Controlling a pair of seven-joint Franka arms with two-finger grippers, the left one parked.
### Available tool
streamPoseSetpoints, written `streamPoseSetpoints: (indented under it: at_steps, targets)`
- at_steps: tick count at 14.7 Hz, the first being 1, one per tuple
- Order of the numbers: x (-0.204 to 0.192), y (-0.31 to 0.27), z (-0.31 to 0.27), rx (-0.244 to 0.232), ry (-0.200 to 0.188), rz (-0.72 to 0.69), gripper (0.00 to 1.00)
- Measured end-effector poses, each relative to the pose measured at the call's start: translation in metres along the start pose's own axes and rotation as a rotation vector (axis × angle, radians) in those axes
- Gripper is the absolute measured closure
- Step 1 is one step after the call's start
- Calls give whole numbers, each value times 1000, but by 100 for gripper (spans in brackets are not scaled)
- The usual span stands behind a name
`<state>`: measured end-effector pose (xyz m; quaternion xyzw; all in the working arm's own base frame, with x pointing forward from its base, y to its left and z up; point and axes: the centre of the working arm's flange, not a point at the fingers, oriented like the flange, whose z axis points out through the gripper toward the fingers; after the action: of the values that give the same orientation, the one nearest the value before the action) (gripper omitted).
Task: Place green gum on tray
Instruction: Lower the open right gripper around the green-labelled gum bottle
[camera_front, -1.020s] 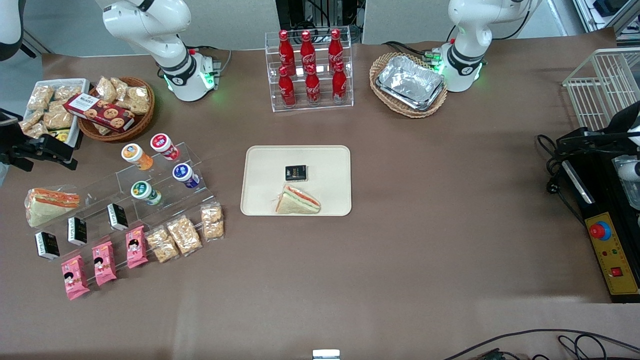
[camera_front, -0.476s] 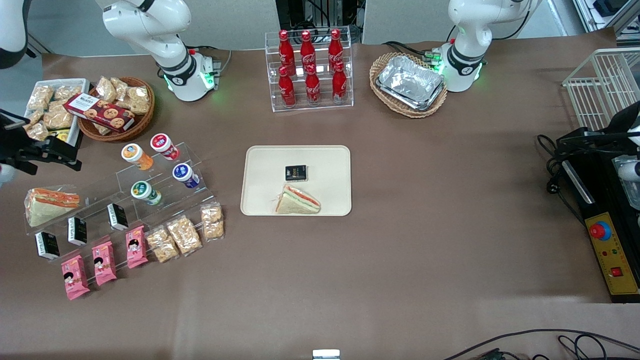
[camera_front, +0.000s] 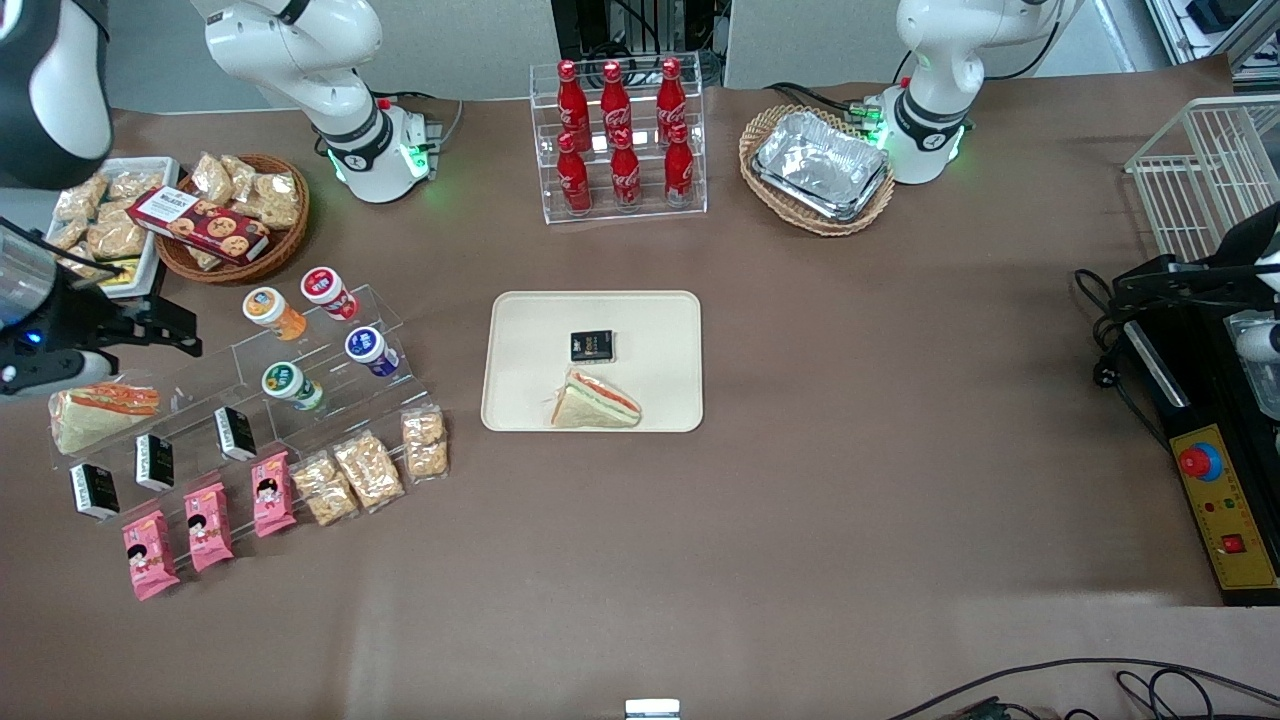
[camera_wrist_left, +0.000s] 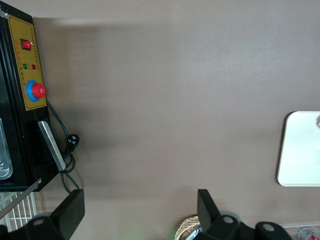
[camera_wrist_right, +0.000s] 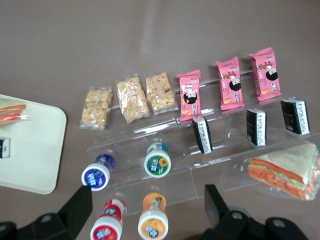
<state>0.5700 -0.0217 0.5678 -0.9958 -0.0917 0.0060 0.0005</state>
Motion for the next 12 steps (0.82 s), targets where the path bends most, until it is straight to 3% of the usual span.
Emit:
streamPoseSetpoints:
  at_steps: [6, 12]
  targets:
    - [-19, 1, 87, -38, 70, -25, 0]
    - [-41, -5, 146, -54, 83, -45, 0]
